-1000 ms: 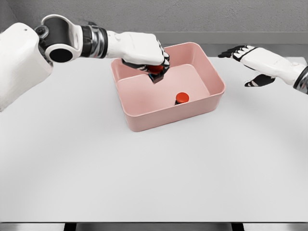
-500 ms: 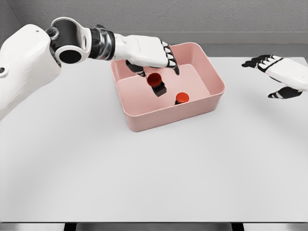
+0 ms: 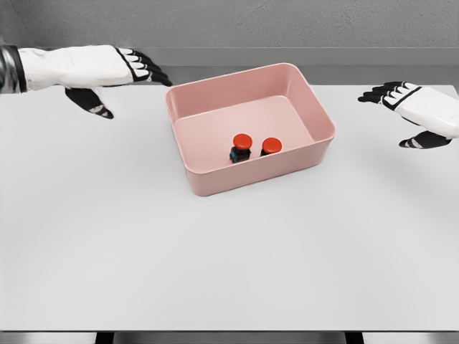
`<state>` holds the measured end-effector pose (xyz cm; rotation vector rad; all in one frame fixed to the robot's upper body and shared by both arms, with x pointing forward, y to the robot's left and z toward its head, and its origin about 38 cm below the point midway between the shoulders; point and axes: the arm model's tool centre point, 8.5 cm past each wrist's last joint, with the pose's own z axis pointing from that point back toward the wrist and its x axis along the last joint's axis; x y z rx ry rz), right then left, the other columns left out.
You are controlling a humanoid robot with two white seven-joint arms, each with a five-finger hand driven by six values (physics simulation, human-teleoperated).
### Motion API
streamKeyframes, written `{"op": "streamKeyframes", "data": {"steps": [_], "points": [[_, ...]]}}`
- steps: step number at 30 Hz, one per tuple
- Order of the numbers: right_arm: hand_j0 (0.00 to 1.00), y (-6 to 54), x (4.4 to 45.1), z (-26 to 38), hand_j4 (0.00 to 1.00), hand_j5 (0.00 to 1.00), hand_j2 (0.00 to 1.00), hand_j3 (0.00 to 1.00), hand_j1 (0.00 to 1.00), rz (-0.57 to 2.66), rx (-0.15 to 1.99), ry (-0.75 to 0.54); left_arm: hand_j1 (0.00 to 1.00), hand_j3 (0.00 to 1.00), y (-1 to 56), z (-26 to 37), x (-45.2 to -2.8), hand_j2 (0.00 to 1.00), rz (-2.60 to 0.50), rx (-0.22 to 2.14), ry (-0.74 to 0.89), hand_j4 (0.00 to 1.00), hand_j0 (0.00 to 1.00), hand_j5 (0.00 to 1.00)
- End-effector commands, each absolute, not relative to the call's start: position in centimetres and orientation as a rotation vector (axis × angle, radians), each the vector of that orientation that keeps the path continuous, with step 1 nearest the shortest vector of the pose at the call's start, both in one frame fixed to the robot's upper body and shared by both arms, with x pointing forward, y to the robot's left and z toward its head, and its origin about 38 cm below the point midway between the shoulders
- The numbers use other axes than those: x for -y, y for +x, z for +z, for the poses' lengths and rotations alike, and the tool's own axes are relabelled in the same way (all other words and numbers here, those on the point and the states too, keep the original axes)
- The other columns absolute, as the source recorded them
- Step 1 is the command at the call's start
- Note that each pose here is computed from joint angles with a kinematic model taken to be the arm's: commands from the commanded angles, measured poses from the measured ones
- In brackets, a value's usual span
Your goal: Put the industrial switch in the basket with both arms
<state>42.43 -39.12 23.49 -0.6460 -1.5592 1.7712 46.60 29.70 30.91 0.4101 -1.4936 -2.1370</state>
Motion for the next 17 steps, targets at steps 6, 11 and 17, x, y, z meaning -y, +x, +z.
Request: {"op": "streamKeyframes", "data": {"steps": [6, 11, 17], "points": [[1.0, 42.4, 39.0, 23.5, 1.0, 1.0, 1.0, 1.0, 1.0, 1.767, 1.563, -0.64, 1.0, 1.0, 46.0, 28.5, -37.4, 1.0, -1.972, 1.362, 0.454, 1.0, 1.0, 1.0], [1.0, 42.4, 39.0, 23.5, 1.0, 1.0, 1.0, 1.0, 1.0, 1.767, 1.563, -0.64, 1.0, 1.0, 46.3, 25.5, -33.3, 1.0, -2.034, 1.374, 0.332, 1.0, 1.0, 1.0], [1.0, 42.3, 39.1, 23.1, 1.0, 1.0, 1.0, 1.0, 1.0, 1.765, 1.556, -0.634, 1.0, 1.0, 46.1, 23.3, -31.4, 1.0, -2.069, 1.358, 0.256, 1.0, 1.0, 1.0]]}}
